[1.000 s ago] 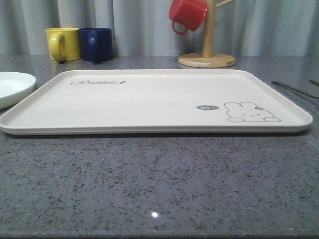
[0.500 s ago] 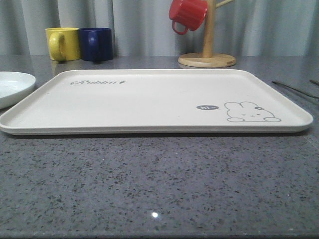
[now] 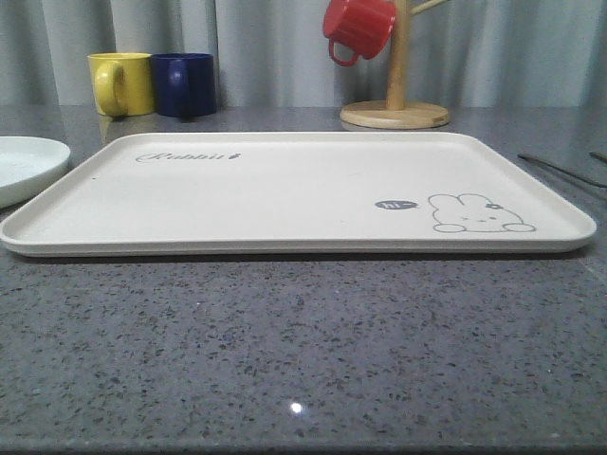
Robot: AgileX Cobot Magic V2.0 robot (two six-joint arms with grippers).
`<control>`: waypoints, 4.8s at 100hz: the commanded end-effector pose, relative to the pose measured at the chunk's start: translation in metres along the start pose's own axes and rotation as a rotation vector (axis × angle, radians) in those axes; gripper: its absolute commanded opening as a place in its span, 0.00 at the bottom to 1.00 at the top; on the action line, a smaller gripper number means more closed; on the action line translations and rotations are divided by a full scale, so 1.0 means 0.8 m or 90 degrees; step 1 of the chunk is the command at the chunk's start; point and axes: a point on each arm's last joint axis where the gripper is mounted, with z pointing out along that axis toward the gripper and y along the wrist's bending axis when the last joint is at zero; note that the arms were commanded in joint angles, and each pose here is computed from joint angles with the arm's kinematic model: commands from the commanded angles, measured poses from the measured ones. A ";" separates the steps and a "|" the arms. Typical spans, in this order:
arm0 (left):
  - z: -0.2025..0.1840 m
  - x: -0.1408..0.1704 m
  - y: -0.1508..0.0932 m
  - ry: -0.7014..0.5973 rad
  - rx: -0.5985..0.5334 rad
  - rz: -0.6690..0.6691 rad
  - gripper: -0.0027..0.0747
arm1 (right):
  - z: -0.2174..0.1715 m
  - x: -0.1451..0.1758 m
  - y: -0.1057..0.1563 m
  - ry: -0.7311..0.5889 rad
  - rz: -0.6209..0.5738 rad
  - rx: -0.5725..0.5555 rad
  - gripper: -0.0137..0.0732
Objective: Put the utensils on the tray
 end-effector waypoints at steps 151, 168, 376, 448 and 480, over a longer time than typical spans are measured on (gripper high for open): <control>-0.135 0.006 -0.177 -0.169 0.326 0.190 0.01 | -0.002 -0.010 0.000 -0.064 -0.004 -0.002 0.08; -0.100 0.005 -0.200 -0.119 0.332 0.204 0.01 | -0.002 -0.010 0.000 -0.064 -0.004 -0.002 0.08; -0.202 0.231 -0.051 -0.661 0.200 0.095 0.40 | -0.002 -0.010 0.000 -0.064 -0.004 -0.002 0.08; -0.193 0.268 -0.042 -0.685 0.187 0.112 0.01 | -0.008 -0.069 0.006 -0.055 0.003 -0.004 0.08; -0.193 0.268 -0.042 -0.685 0.187 0.112 0.01 | 0.021 -0.161 0.016 0.264 0.002 0.015 0.08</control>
